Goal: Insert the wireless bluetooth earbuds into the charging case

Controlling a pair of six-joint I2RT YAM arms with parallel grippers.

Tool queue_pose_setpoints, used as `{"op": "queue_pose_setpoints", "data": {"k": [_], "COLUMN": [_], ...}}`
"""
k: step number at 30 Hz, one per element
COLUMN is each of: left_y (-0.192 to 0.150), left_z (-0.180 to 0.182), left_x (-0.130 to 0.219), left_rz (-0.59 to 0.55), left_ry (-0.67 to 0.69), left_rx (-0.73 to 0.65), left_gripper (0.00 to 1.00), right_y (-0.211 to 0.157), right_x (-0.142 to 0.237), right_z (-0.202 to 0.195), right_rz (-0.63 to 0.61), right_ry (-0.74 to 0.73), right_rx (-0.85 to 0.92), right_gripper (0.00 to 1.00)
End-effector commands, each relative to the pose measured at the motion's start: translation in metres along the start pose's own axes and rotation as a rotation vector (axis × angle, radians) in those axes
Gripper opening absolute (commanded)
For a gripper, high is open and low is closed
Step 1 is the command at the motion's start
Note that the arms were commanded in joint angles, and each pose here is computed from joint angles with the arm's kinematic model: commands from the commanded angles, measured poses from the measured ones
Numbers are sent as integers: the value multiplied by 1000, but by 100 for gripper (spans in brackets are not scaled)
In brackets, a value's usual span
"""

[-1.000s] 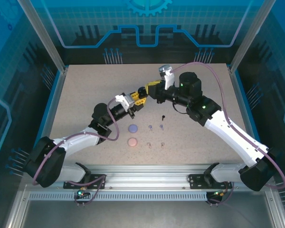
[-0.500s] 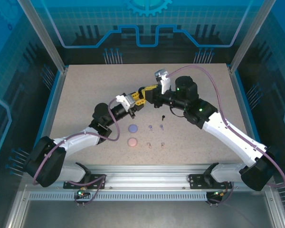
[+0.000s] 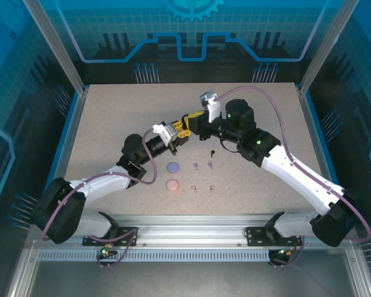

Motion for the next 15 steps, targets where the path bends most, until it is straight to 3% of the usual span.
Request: {"op": "queue_pose_setpoints", "data": {"k": [1,15], "left_y": [18,21], "left_z": [0,0], "left_x": [-3,-2], "left_rz": [-52,-61], "left_ry": [3,11], "left_rx": [-44,-46], "left_gripper": [0,0], "right_y": [-3,-23], "right_x": [-3,-13], "right_z": [2,14], "right_rz": [10,94], "right_ry": [-15,-16], "right_rx": [29,120], "right_gripper": [15,13]}}
Point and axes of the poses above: each hand's point on the last joint's axis, 136 mm out from that joint toward the fingers, its own x axis back along the fingers, its own z axis along the line the jaws close on, y = z × x, the point moved 8 cm from there along x, back along the fingers, and after that the axes turned 7 degrees about x, right-handed, at the moved point
